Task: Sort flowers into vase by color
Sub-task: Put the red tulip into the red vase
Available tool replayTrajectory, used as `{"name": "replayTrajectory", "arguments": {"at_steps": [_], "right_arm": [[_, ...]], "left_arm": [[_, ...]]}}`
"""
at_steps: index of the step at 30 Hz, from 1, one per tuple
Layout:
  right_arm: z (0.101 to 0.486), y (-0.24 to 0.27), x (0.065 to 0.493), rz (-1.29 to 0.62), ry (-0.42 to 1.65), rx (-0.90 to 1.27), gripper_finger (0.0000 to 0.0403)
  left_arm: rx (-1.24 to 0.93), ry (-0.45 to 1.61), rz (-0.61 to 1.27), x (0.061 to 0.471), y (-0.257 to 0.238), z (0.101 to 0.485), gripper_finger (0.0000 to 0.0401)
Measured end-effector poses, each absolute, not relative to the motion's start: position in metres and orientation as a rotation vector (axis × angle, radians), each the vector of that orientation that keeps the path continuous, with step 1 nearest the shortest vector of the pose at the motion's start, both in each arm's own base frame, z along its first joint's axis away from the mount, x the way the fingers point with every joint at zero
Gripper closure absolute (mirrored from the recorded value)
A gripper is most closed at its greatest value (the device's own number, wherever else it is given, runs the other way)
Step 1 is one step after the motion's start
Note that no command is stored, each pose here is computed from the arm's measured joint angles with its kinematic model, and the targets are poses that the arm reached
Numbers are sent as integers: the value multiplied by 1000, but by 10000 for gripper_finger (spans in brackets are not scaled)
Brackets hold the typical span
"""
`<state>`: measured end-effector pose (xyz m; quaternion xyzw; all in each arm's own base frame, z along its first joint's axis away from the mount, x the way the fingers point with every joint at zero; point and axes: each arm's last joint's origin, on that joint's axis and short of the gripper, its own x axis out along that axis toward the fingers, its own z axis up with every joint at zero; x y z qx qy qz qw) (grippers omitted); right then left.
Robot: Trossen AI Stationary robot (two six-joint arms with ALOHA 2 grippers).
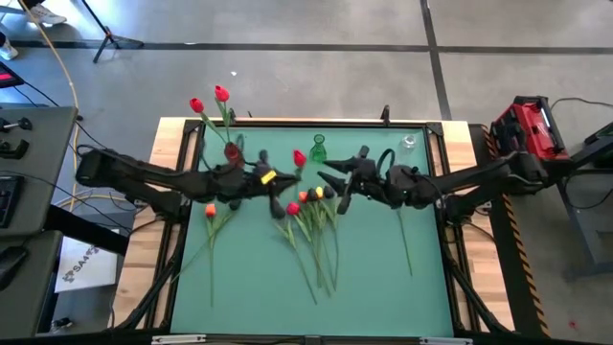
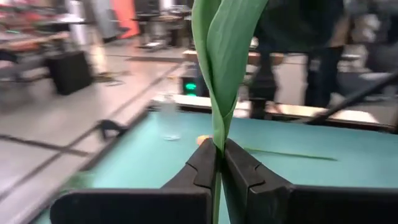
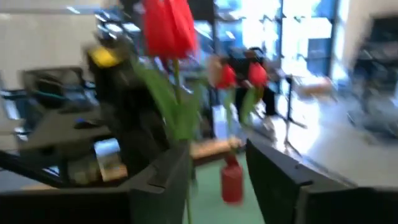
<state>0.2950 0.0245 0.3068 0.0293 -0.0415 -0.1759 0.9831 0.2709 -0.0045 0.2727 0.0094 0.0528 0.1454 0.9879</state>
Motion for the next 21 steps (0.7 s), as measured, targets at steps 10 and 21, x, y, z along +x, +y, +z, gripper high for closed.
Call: {"name": "replayTrajectory", "arguments": {"at_steps": [10,21], "right_arm": [[277,23,284,-561,31,72,222],[299,-42,264,-490,3,-64,221]], "left_arm": [[117,43,540,188,6,328,401],[121,-2,756,149,13,344,401]]}}
